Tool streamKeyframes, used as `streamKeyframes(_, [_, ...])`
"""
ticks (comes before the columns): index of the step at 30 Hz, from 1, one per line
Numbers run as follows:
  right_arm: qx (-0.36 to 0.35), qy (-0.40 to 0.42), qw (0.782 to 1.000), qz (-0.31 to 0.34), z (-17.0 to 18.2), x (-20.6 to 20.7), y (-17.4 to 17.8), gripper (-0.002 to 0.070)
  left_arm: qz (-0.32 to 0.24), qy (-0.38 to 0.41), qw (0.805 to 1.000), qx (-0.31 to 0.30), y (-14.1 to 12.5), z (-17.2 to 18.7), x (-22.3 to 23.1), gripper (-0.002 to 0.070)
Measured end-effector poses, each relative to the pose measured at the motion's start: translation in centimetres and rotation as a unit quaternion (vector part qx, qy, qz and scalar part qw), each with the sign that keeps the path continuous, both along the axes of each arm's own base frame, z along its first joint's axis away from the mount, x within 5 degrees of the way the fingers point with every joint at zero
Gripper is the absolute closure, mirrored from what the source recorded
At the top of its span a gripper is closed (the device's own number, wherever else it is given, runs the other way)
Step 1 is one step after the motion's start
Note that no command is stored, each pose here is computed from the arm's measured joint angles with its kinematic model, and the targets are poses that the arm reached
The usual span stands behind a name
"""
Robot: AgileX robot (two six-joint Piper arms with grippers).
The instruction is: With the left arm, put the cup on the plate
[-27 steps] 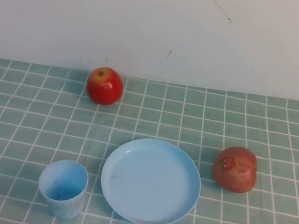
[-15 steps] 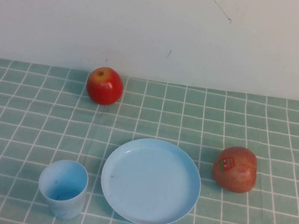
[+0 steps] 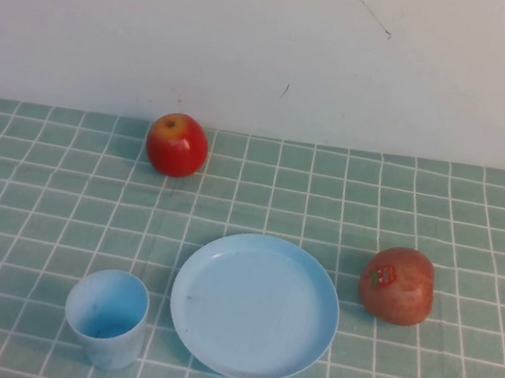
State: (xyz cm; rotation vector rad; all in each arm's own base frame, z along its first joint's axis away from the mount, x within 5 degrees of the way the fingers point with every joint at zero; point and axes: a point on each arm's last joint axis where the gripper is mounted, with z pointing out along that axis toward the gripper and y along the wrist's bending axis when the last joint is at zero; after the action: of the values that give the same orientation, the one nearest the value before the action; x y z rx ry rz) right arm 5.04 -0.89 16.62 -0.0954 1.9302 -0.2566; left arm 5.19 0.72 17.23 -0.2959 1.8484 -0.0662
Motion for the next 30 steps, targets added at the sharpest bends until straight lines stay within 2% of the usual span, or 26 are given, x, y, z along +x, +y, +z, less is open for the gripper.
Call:
streamKeyframes(13, [0.0,0.0,1.0,0.0,0.0,0.0,0.0,0.0678,-0.005,-0.042,0.999,0.003,-0.1,0.7,0.2,0.0677])
streamKeyframes(19, [0.0,0.0,1.0,0.0,0.0,0.0,0.0,0.0678,-0.013,-0.138,0.99,-0.005,-0.3,2.4,0.4,0.0678])
streamKeyframes(22, [0.0,0.0,1.0,0.0,0.0,0.0,0.0,0.0678,-0.015,-0.214,0.976,-0.035,-0.3,3.8,0.4,0.0678])
streamKeyframes(26, [0.0,0.0,1.0,0.0,0.0,0.0,0.0,0.0678,-0.02,-0.316,0.945,-0.088,-0.3,5.6,0.0,0.0678])
streamKeyframes(30, [0.0,0.0,1.0,0.0,0.0,0.0,0.0,0.0678,-0.028,-0.371,0.924,-0.094,-0.4,6.5,-0.4,0.0678])
